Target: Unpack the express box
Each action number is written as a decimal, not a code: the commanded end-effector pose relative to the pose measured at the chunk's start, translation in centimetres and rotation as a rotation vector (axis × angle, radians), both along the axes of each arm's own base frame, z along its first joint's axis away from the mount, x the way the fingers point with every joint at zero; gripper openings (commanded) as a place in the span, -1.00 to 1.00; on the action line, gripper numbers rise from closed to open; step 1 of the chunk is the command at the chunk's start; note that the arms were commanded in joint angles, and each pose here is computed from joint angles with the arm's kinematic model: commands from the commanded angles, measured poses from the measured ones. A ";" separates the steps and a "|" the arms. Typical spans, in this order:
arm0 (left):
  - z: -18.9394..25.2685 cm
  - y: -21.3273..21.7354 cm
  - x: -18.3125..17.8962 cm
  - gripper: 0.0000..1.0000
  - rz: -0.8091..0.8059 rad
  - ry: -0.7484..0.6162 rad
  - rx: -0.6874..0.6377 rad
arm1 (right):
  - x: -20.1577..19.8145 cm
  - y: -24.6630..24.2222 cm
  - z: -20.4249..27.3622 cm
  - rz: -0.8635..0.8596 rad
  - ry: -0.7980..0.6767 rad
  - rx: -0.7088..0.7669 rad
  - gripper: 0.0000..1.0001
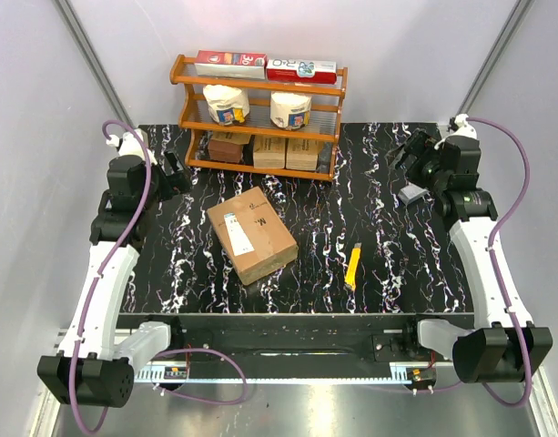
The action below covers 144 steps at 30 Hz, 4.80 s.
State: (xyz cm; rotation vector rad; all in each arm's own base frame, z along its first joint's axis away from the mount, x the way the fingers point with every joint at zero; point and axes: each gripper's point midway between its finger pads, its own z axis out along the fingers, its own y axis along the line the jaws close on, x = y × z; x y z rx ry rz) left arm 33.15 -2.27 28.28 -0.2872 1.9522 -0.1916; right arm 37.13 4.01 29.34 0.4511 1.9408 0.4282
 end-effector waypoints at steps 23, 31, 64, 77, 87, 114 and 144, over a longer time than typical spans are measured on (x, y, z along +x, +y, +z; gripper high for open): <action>-8.6 -0.6 -3.3 0.98 0.054 0.024 -0.163 | -6.1 23.8 -2.6 0.764 -0.022 0.028 1.00; -10.9 -2.8 -3.8 0.98 -0.057 0.137 -0.212 | -5.7 27.5 -5.3 0.797 0.055 -0.031 0.99; -16.0 -6.2 10.0 0.98 -0.128 0.300 -0.345 | -10.2 23.3 -17.6 0.533 0.259 -0.447 0.99; -20.3 -7.2 5.8 0.98 -0.109 0.440 -0.453 | -4.2 23.2 -15.4 0.356 0.184 -0.593 0.99; -19.8 -7.2 1.3 0.98 -0.052 0.442 -0.523 | -4.6 24.1 -11.2 0.481 0.186 -0.461 1.00; -13.6 -4.0 1.7 0.98 -0.003 0.315 -0.327 | -10.7 26.9 -15.4 0.589 0.518 -0.194 -0.13; -14.4 -3.0 1.8 0.98 0.017 0.400 -0.253 | -14.0 18.3 -23.9 0.385 0.778 -0.273 -0.53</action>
